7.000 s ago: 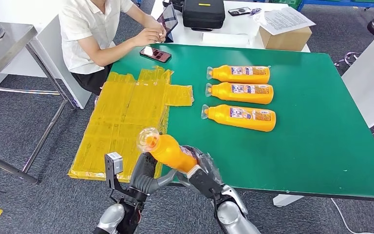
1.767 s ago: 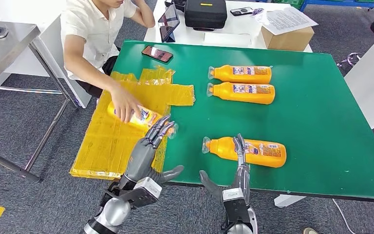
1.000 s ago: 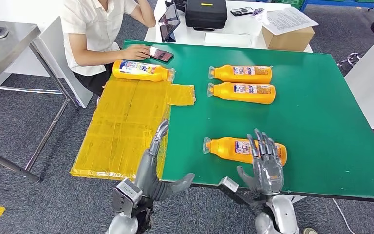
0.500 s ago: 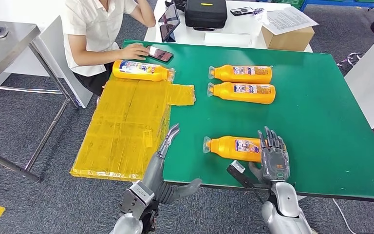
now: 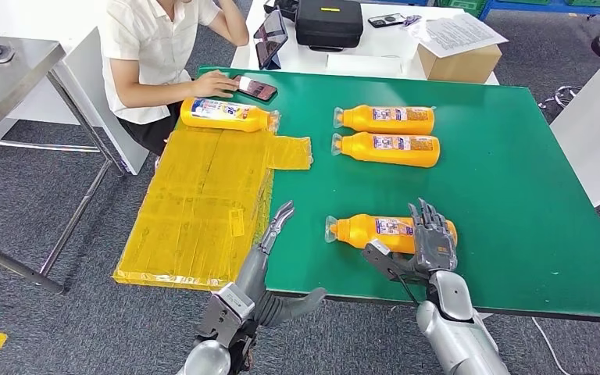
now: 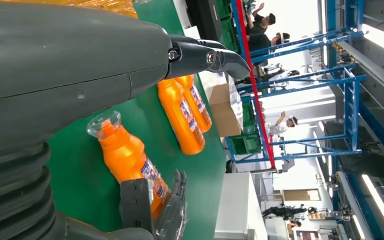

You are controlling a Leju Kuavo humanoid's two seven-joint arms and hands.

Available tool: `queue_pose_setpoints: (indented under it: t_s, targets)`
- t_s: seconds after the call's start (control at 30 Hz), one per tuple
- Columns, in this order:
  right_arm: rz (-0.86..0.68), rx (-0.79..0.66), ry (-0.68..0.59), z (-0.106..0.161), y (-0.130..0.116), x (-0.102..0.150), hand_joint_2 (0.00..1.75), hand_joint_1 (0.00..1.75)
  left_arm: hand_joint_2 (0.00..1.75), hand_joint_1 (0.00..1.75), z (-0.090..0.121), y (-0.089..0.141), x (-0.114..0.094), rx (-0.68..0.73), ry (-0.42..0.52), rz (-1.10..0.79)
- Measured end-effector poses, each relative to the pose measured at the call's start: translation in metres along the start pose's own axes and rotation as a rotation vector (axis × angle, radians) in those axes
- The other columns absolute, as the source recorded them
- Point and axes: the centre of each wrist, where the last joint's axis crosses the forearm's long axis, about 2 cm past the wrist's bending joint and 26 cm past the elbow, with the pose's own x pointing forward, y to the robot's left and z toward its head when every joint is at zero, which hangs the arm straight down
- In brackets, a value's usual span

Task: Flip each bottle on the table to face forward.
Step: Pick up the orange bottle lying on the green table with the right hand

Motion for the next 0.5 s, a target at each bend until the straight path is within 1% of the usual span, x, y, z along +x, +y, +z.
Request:
queue_pose_setpoints:
  t_s: [0.27, 0.5]
  targets:
    - [0.033, 0.068, 0.057, -0.01, -0.006, 0.004, 1.75, 0.0, 1.75, 0.0, 0.0, 0.0, -0.001, -0.004, 0.023, -0.004]
    - [0.033, 0.103, 0.083, -0.014, -0.009, -0.003, 1.75, 0.0, 1.75, 0.0, 0.0, 0.0, -0.001, -0.013, 0.028, -0.008]
